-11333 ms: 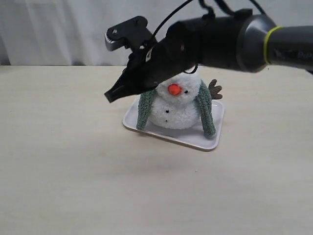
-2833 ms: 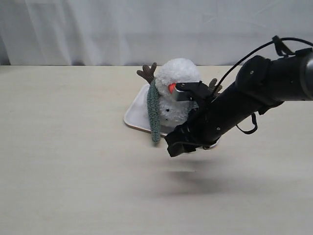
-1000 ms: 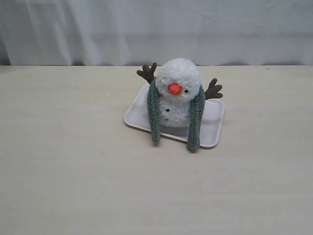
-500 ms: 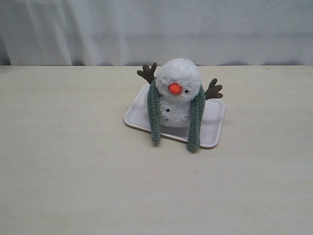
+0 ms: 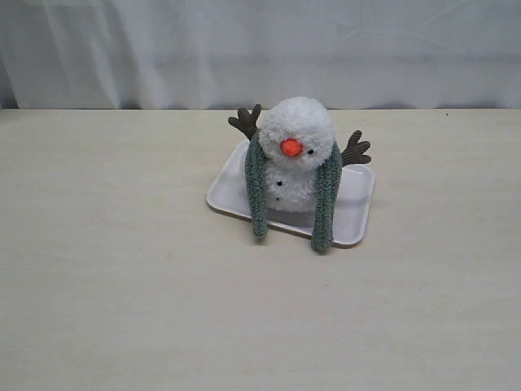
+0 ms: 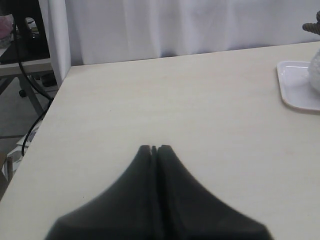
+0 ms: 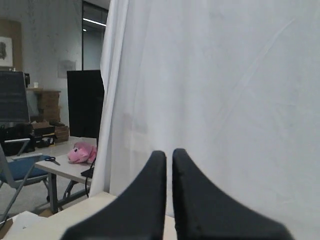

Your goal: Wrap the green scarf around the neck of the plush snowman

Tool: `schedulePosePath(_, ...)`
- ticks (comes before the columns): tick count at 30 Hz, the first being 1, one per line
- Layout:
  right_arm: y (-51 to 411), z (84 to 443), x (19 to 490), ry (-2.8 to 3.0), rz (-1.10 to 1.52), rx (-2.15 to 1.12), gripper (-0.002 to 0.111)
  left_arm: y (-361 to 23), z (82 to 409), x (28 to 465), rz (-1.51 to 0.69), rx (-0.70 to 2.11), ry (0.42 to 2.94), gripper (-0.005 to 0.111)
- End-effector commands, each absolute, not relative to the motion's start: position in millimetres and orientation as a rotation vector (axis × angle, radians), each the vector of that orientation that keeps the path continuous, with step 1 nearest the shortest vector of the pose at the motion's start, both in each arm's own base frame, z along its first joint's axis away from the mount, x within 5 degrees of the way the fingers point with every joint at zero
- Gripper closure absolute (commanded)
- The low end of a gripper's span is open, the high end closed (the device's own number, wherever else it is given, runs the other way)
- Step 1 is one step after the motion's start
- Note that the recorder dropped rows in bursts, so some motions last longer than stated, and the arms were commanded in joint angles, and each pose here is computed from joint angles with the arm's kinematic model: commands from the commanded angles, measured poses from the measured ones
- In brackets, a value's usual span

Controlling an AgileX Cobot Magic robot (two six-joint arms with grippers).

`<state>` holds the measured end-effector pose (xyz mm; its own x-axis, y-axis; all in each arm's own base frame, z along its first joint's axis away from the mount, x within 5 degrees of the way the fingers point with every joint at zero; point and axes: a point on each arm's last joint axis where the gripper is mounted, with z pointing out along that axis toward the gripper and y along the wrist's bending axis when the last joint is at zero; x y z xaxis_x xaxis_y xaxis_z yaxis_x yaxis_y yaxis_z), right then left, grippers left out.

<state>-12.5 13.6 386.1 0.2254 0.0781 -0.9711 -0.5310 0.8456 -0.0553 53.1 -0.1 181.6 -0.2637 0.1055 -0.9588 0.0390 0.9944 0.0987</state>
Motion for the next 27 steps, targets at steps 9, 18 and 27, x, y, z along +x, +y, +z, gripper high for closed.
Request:
schedulePosePath(9,6,376,-37,1.251,0.482,-0.409,0.104,-1,182,53,0.06,0.115,1.826,0.107)
schedulePosePath(18,6,376,-37,1.251,0.482,-0.409,0.104,-1,182,53,0.06,0.115,1.826,0.107)
schedulePosePath(27,6,376,-37,1.251,0.482,-0.409,0.104,-1,182,53,0.06,0.115,1.827,0.107)
